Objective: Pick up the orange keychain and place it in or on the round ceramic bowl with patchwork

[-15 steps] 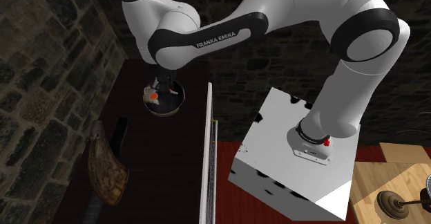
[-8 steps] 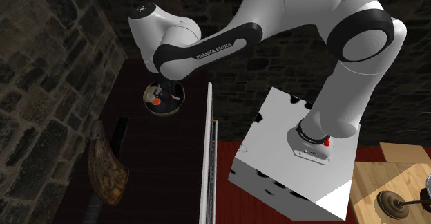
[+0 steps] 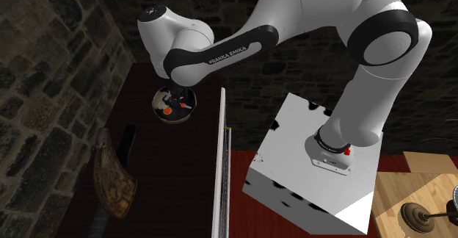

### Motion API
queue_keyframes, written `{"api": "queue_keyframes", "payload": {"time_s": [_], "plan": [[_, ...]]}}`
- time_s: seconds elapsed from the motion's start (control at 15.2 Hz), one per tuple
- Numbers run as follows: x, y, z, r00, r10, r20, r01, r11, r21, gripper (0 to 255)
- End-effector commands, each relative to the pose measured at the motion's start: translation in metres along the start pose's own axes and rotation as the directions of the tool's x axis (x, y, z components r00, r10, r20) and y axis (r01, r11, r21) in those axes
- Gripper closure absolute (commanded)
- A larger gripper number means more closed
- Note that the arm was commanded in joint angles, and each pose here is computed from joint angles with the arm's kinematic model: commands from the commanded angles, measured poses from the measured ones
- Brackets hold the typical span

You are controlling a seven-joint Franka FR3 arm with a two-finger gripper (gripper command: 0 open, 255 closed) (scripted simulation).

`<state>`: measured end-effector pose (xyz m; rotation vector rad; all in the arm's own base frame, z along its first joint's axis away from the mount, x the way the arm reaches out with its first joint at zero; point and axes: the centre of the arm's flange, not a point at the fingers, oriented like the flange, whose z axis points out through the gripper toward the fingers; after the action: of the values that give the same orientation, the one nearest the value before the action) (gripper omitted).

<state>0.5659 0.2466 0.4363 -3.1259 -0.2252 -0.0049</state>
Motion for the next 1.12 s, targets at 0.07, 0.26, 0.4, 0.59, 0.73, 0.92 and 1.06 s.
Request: {"api": "queue_keyframes", "payload": {"time_s": [0.07,0.26,0.4,0.59,0.73,0.92,1.06], "plan": [[0.000,0.000,0.000,1.000,0.000,0.000,0.000,1.000,0.000,0],[0.000,0.000,0.000,1.000,0.000,0.000,0.000,1.000,0.000,0],[0.000,0.000,-0.026,1.000,0.000,0.000,0.000,1.000,0.000,0],[0.000,0.000,-0.050,1.000,0.000,0.000,0.000,1.000,0.000,0],[0.000,0.000,-0.050,1.000,0.000,0.000,0.000,1.000,0.000,0],[0.000,0.000,-0.050,1.000,0.000,0.000,0.000,1.000,0.000,0],[0.000,0.000,-0.050,1.000,0.000,0.000,0.000,1.000,0.000,0]]}}
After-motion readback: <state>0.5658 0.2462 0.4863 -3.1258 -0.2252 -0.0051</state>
